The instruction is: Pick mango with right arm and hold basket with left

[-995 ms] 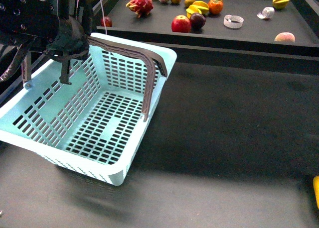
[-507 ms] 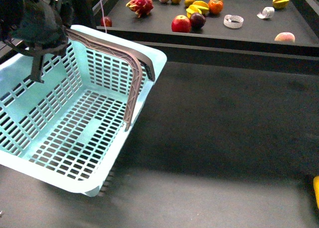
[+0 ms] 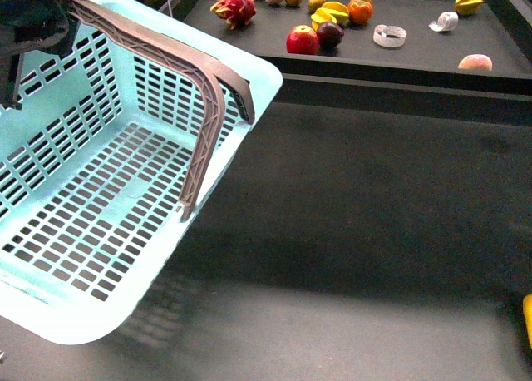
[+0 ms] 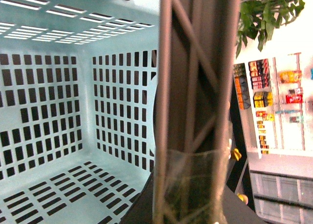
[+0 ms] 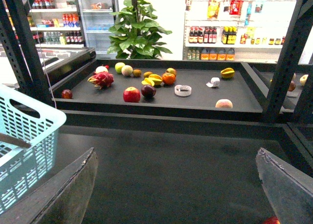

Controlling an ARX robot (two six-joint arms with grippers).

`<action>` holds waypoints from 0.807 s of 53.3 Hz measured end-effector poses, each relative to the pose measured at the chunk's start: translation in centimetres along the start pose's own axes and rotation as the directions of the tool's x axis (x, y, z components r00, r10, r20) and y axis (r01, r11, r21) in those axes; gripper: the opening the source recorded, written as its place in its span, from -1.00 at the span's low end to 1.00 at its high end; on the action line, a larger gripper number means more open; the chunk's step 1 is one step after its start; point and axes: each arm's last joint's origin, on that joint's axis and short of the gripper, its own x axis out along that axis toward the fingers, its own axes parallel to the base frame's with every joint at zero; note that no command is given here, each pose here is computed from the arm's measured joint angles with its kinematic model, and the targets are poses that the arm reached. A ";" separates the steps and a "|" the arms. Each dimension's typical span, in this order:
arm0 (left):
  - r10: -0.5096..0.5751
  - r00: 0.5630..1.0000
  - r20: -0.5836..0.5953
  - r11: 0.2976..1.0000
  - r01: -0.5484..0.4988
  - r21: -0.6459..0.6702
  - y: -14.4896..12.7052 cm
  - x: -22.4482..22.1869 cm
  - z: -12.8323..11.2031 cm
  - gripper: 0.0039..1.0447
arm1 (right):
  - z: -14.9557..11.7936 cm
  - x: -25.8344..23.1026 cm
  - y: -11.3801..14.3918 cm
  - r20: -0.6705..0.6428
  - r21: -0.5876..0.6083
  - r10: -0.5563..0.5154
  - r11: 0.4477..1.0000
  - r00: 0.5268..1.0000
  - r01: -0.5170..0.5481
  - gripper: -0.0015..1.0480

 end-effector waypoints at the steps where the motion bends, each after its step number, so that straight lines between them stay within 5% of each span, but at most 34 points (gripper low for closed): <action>1: -0.011 1.000 -0.006 1.000 0.011 0.022 -0.1 -0.2 -0.2 -0.89 | 0.0 0.0 0.0 0.000 0.000 0.000 1.000 1.000 0.000 0.84; 16: -0.248 0.956 -0.154 0.929 0.280 0.241 -2.8 -2.7 -3.7 -0.89 | 0.0 0.0 0.0 0.000 0.000 0.000 1.000 1.000 0.000 0.84; 43: -0.396 0.838 -0.376 0.744 0.533 0.404 -4.2 -5.0 -9.4 -0.89 | 0.0 0.0 0.0 0.000 0.000 0.000 1.000 1.000 0.000 0.84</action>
